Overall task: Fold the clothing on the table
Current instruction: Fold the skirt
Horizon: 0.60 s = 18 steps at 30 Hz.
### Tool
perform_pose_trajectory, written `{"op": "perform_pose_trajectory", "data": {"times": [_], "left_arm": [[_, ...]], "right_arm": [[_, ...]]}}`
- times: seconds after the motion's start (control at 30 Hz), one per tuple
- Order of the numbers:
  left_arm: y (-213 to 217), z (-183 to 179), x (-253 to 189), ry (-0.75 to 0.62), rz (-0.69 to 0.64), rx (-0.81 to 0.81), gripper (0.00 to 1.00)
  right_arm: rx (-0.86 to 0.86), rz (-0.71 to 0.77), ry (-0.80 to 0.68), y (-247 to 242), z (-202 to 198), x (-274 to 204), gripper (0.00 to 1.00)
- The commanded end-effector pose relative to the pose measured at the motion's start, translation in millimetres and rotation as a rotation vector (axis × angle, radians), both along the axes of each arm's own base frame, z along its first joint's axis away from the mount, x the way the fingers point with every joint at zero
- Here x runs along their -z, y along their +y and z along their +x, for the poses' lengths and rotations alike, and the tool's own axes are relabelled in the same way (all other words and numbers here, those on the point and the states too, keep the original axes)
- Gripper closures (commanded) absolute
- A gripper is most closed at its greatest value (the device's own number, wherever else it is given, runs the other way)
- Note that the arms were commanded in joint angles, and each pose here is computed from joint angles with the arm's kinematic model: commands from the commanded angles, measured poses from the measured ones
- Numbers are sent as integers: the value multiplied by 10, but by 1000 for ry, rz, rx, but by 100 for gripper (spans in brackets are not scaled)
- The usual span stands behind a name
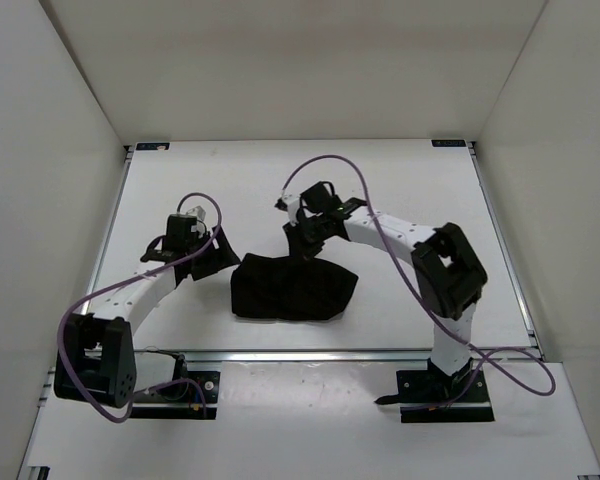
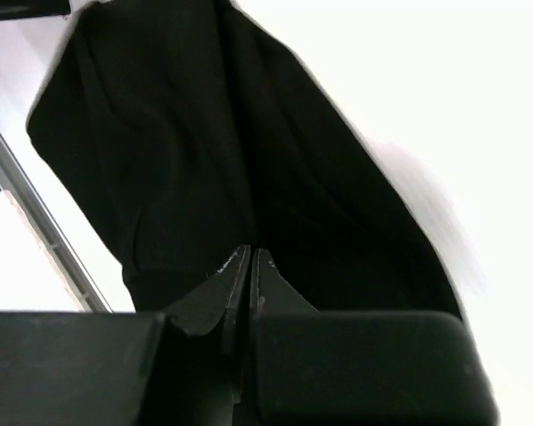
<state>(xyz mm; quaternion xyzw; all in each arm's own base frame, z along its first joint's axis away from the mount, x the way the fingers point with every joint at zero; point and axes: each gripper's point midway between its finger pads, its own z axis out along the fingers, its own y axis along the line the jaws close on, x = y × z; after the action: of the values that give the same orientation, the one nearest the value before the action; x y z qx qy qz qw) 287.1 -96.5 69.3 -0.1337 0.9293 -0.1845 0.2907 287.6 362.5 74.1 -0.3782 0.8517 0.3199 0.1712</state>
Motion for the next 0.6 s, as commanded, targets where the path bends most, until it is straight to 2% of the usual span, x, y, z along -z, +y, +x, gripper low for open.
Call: {"op": "perform_pose_trajectory", "data": {"times": [0.0, 0.13, 0.2, 0.43, 0.53, 0.57], "left_arm": [[-249, 78, -92, -38, -118, 62, 20], [-402, 150, -133, -50, -166, 106, 22], [-482, 216, -203, -69, -189, 122, 23], [-982, 314, -533, -158, -345, 309, 25], [-1212, 334, -660, -199, -392, 414, 21], [-1304, 328, -697, -202, -397, 447, 16]], "right_arm": [[99, 79, -115, -298, 189, -557, 100], [177, 74, -118, -696, 92, -626, 99], [214, 47, -99, -873, -11, -509, 100], [318, 79, -73, -1131, -109, -518, 100], [325, 150, -97, -1115, -15, -722, 100], [331, 168, -105, -1128, 37, -781, 100]]}}
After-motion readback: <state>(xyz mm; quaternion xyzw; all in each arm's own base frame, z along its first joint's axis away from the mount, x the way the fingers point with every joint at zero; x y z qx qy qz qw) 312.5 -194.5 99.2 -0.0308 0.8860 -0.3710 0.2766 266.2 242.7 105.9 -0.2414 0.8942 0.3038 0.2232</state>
